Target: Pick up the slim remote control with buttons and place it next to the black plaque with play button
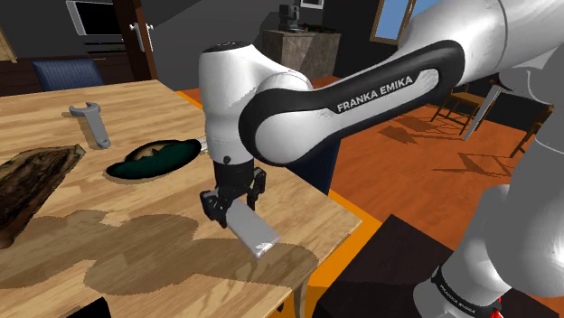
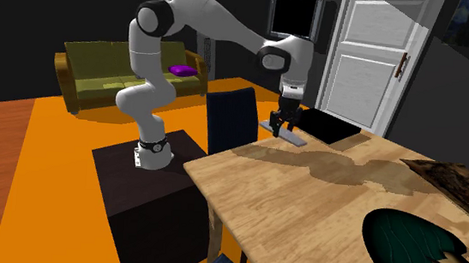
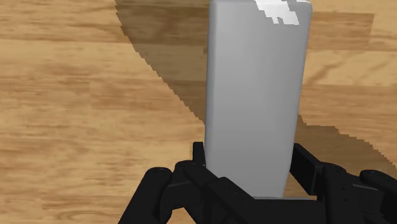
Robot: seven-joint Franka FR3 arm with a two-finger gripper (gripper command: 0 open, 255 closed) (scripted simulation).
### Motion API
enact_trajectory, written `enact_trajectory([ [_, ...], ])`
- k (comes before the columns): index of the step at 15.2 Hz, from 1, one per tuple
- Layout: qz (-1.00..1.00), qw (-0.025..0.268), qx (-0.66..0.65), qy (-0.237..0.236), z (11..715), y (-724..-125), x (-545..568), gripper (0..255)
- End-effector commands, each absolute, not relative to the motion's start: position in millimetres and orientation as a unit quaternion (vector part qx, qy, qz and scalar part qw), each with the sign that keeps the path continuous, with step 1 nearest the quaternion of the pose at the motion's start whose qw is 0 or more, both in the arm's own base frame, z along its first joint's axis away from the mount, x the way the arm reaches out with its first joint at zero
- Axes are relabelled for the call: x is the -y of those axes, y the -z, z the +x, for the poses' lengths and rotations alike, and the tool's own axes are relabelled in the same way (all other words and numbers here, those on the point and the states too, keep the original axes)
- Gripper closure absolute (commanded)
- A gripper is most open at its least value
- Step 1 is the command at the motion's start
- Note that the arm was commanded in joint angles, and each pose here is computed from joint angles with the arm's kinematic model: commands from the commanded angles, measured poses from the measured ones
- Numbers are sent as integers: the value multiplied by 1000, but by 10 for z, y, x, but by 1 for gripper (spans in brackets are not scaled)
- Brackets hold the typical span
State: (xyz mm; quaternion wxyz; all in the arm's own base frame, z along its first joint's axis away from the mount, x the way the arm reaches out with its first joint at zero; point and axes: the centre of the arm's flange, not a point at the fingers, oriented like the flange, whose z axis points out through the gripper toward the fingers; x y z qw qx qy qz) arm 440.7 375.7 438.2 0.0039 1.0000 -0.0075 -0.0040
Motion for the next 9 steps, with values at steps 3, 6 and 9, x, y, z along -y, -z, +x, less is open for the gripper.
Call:
enact_trajectory([
  [3, 1000, 4, 8, 4, 4106, -4399, -4206, 255],
  [6, 1000, 4, 8, 4, 3892, -4402, -4539, 255],
  [9, 1000, 4, 8, 4, 3678, -4404, -4872, 255],
])
